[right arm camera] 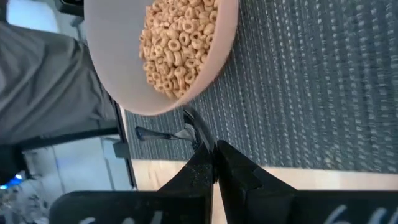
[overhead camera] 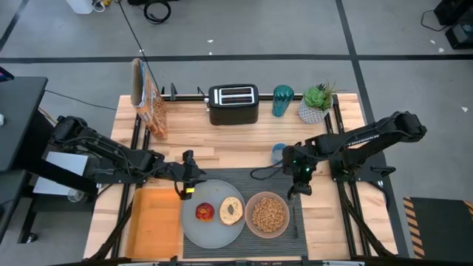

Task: Arrange a breakfast setting
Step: Put the spoon on the right side of the pink bowl, then return to Home Position

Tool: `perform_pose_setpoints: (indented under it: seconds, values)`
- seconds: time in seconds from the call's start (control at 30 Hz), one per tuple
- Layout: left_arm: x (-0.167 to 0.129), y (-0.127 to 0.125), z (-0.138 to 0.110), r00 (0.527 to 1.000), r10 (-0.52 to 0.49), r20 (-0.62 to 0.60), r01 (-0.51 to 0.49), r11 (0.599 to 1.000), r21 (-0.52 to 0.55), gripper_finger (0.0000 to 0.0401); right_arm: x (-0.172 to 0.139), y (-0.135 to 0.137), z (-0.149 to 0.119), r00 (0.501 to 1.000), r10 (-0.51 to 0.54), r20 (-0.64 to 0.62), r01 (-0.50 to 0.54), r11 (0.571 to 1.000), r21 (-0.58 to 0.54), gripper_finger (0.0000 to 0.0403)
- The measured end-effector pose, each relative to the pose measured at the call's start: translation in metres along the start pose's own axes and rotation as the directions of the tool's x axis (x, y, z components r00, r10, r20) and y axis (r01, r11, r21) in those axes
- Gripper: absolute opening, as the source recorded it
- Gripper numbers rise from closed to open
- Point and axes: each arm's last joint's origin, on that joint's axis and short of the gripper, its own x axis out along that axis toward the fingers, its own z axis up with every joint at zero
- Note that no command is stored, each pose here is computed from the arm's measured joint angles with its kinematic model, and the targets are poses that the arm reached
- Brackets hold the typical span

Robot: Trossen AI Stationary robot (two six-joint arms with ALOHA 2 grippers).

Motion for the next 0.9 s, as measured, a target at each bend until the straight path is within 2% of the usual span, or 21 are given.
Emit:
perform_pose_setpoints:
  seconds: [0.2,0.53,0.63,0.73,0.8,0.9]
  values:
    - [0.000,0.000,-0.002,1.000,0.005,-0.024,-0.005,1.000,0.009,0.0141,0.013,-0.011,-0.003,0.999,0.031,0.042,-0.033,0.999,0.033,0.0018]
    - [0.000,0.000,-0.002,1.000,0.005,-0.025,-0.005,1.000,0.009,0.0141,0.023,-0.025,-0.012,0.996,-0.054,0.068,0.045,0.991,0.126,0.0040]
    - [0.000,0.000,-0.002,1.000,0.005,-0.024,-0.005,1.000,0.011,0.0141,0.023,-0.025,-0.009,0.993,-0.067,0.098,0.057,0.994,0.097,0.0059]
    - [-0.001,-0.002,-0.002,1.000,-0.008,-0.013,0.009,0.997,0.078,0.0141,0.020,-0.024,-0.006,0.993,-0.048,0.110,0.043,0.998,0.054,0.0082]
    - [-0.003,-0.006,0.002,0.999,-0.030,0.025,0.026,0.990,0.140,0.0141,0.016,-0.024,-0.006,0.994,-0.047,0.102,0.045,0.999,0.015,0.0098]
    - [-0.009,-0.007,0.012,0.992,-0.054,0.118,0.033,0.985,0.168,0.0141,0.006,-0.028,-0.007,0.985,-0.102,0.141,0.104,0.995,-0.004,0.0118]
